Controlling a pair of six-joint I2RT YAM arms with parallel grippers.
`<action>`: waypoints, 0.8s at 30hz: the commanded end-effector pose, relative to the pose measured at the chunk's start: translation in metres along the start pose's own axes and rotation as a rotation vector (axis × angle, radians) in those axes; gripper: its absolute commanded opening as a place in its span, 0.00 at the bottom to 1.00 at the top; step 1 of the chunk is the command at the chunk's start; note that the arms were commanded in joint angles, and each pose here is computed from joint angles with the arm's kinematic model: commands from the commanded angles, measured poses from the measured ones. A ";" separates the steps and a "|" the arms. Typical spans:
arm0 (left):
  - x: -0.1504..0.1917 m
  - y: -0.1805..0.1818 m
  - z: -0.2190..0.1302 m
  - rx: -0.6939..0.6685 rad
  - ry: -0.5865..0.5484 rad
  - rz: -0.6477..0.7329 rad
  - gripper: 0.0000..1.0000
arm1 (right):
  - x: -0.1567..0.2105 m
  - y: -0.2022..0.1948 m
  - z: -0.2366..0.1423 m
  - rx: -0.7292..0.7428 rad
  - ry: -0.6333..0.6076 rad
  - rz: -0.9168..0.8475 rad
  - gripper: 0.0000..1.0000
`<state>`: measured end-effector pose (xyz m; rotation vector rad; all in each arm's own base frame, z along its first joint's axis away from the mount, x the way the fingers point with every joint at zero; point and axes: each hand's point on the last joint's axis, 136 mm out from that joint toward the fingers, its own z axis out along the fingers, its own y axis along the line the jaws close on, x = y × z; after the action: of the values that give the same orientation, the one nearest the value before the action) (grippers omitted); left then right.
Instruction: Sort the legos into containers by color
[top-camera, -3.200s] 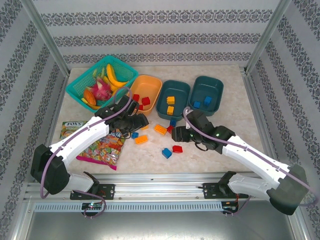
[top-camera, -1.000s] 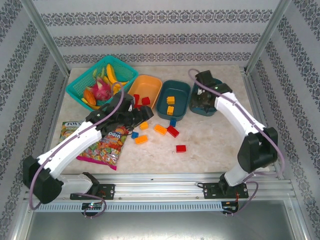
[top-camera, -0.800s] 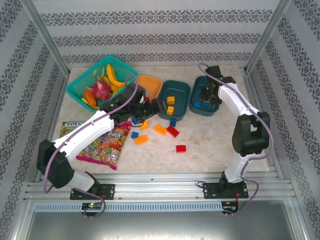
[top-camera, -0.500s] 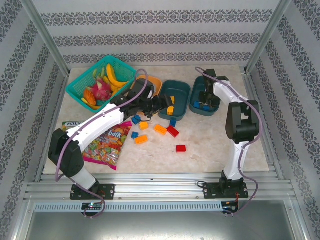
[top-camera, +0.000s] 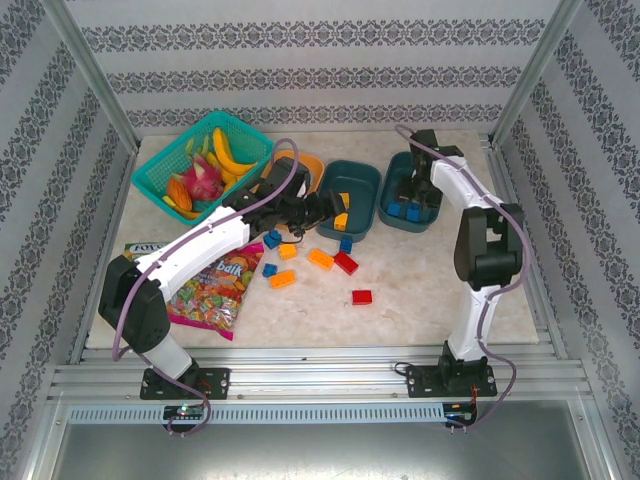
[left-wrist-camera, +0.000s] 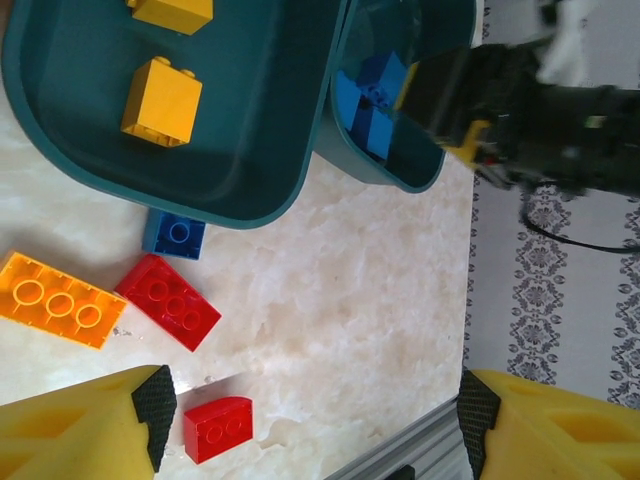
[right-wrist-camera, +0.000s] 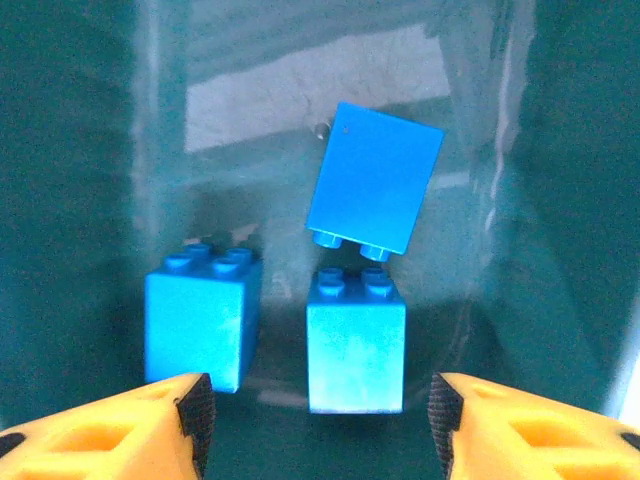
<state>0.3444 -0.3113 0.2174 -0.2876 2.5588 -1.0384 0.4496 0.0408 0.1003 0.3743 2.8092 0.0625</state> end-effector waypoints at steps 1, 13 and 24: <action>0.016 0.015 0.013 -0.088 0.042 -0.032 0.75 | -0.004 0.020 -0.068 -0.088 -0.140 -0.026 0.60; 0.067 0.049 0.077 -0.319 0.184 -0.269 0.70 | 0.169 0.057 -0.154 -0.505 -0.237 -0.151 0.79; 0.103 0.065 0.115 -0.501 0.213 -0.402 0.66 | 0.246 0.033 -0.180 -0.662 -0.192 -0.094 0.97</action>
<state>0.3029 -0.3779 0.0790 -0.7566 2.9924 -0.6763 0.1923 0.1330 0.2175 0.0454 2.3539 0.8043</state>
